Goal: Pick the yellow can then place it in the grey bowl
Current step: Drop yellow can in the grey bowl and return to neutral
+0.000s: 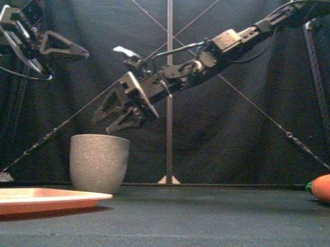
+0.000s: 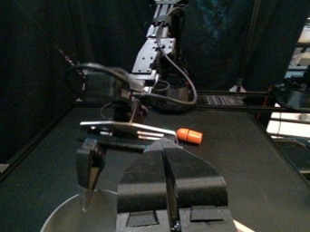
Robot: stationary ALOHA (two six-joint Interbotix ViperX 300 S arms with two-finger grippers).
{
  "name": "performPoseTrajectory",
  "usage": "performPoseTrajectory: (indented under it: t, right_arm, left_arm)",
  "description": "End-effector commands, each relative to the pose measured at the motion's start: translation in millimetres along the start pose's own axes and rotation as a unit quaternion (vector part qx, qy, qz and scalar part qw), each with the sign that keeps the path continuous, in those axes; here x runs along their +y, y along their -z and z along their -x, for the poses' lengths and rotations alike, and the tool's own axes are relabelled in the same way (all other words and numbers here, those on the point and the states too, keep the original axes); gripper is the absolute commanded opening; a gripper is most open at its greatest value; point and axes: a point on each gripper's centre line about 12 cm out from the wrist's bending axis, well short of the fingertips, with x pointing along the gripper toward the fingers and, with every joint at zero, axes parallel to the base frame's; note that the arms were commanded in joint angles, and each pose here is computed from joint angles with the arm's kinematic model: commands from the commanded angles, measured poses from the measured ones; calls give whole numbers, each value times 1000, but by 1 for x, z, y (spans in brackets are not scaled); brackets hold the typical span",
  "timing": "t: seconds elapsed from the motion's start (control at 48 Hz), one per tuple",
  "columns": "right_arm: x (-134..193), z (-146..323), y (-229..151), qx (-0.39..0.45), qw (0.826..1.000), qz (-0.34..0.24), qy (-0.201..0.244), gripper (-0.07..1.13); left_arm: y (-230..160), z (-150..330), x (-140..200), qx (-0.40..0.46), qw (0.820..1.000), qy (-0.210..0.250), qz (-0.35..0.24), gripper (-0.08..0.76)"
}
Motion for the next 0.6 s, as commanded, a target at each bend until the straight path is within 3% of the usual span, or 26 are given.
performPoseTrajectory:
  t: [0.021,0.604]
  right_arm:
    - [-3,37,-28,-79,997,-13,3,967]
    - [-7,178,7,-184,983,-15,6,967]
  left_arm:
    - [-5,-2,0,-8,1000,0,-1,-19]
    - [-3,-1,0,-4,1000,0,-1,-19]
